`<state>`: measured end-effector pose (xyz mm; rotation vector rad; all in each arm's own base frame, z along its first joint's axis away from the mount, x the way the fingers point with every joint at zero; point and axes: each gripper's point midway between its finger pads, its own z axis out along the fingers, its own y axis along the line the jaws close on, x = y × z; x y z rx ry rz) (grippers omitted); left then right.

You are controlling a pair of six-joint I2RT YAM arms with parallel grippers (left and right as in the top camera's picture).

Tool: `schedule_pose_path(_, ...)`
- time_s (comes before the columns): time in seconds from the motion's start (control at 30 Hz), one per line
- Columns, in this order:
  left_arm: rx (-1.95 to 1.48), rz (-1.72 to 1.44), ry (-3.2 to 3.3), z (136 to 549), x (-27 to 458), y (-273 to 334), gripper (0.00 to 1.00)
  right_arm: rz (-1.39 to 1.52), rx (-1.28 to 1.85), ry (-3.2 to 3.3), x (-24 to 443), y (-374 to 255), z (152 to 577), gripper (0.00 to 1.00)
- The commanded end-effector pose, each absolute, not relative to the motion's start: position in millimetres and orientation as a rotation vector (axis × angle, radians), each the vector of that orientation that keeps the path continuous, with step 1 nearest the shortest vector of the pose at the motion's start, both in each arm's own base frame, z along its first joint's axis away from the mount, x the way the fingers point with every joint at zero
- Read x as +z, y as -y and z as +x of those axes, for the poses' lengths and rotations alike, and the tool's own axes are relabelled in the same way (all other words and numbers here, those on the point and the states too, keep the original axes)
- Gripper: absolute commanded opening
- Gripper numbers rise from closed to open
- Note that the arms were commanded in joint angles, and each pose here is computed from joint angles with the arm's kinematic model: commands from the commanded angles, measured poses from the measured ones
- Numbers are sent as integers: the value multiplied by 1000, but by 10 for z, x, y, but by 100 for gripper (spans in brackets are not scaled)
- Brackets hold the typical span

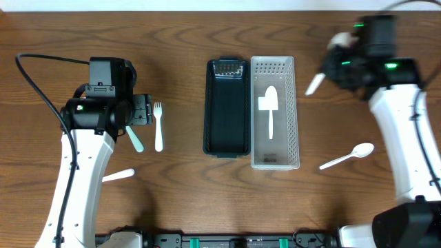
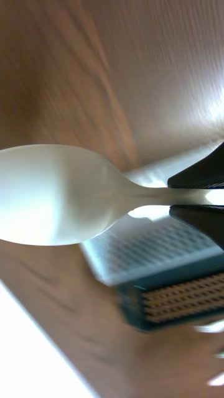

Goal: Pack container
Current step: 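Place the held spoon into the white tray with the right gripper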

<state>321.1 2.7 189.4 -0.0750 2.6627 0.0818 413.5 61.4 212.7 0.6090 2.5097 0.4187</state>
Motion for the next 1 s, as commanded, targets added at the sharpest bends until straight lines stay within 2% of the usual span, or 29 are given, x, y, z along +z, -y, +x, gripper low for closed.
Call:
schedule_pose_path(0.0,97,-94,-2656,3235,1935,-63,73,502,316,-2634,1767,-928,4017,1)
schedule_pose_path(0.4,96,-94,-2657,3234,1933,-63,73,296,70,-2992,545,-1484,3709,3)
schedule_pose_path(0.5,96,-94,-2656,3235,1935,-63,73,291,64,-3008,433,-1509,3716,9)
schedule_pose_path(0.57,97,-94,-2656,3235,1933,-63,74,279,74,-2995,445,-1523,3749,20)
schedule_pose_path(0.6,96,-94,-2656,3235,1935,-63,73,265,82,-2984,484,-1531,3779,31)
schedule_pose_path(0.63,96,-94,-2656,3235,1933,-63,74,256,89,-2973,524,-1534,3807,34)
schedule_pose_path(0.73,97,-94,-2656,3235,1934,-63,73,235,116,-2923,817,-1524,3924,37)
schedule_pose_path(0.83,96,-94,-2656,3235,1934,-63,73,278,96,-2822,1349,-1357,4089,37)
schedule_pose_path(0.97,97,-94,-2656,3235,1934,-63,73,414,21,-2662,2144,-846,4154,48)
